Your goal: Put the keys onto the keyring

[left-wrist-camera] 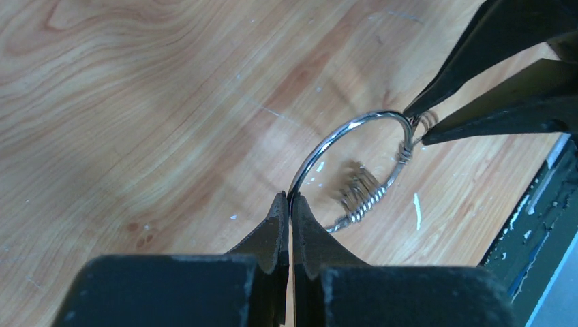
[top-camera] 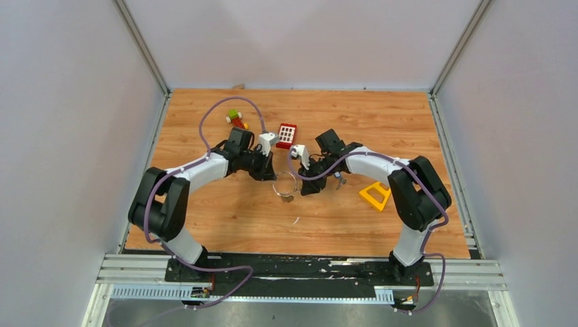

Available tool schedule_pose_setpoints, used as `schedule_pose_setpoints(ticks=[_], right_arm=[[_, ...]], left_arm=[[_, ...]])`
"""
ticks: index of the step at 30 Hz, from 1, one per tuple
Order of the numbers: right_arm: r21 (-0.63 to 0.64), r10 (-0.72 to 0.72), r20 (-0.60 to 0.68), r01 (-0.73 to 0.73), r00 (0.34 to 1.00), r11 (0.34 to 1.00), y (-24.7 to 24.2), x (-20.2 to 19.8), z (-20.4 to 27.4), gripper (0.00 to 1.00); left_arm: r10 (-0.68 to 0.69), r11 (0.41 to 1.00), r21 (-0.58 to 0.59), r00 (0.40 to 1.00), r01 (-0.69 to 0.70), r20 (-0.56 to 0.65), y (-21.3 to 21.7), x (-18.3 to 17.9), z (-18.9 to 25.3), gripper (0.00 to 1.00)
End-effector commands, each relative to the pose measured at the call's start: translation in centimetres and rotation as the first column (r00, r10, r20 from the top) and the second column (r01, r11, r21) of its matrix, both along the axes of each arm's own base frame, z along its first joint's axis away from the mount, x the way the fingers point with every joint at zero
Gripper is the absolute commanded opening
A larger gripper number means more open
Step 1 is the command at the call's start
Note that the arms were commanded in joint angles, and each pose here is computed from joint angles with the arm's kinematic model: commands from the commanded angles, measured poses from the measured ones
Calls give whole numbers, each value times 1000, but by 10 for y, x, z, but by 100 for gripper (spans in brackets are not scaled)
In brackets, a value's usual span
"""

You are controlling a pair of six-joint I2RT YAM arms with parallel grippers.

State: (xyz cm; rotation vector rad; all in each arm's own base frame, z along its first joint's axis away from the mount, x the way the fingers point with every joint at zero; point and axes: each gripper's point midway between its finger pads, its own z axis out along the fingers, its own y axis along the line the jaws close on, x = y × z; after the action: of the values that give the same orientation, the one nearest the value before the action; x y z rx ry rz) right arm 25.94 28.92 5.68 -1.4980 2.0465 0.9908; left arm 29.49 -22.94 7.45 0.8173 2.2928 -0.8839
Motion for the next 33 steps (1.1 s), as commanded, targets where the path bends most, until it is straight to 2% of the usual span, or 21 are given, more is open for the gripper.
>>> schedule_pose_setpoints(ticks=[1,5,9,19,21,27,30,33], right_arm=[[-23,-60,12,61,998,998,-1,18,2,25],[-44,-94,14,95,995,995,-6,25,-1,31],[-59,-107,10,107,994,992,-7,27,-4,32],[4,-47,23,47,999,999,6,31,4,40],[22,-29,10,29,1000,999,8,27,4,41],[14,-9,17,8,1000,1000,5,21,8,40],[3,2,34,-2,999,1000,-1,17,15,40],[-9,2,66,-1,998,1000,-8,14,25,39]], left_arm=[[39,998,56,998,-36,-57,5,10,-12,0],[52,995,91,994,-43,-92,6,15,-25,0],[72,993,100,988,-59,-137,5,14,-33,0],[75,990,132,989,-57,-130,11,12,-39,0],[82,988,145,987,-62,-137,14,11,-40,3],[63,984,175,993,-44,-102,19,13,-35,33],[57,981,188,998,-50,-30,24,18,-18,60],[42,980,194,999,-47,33,29,18,-2,76]])
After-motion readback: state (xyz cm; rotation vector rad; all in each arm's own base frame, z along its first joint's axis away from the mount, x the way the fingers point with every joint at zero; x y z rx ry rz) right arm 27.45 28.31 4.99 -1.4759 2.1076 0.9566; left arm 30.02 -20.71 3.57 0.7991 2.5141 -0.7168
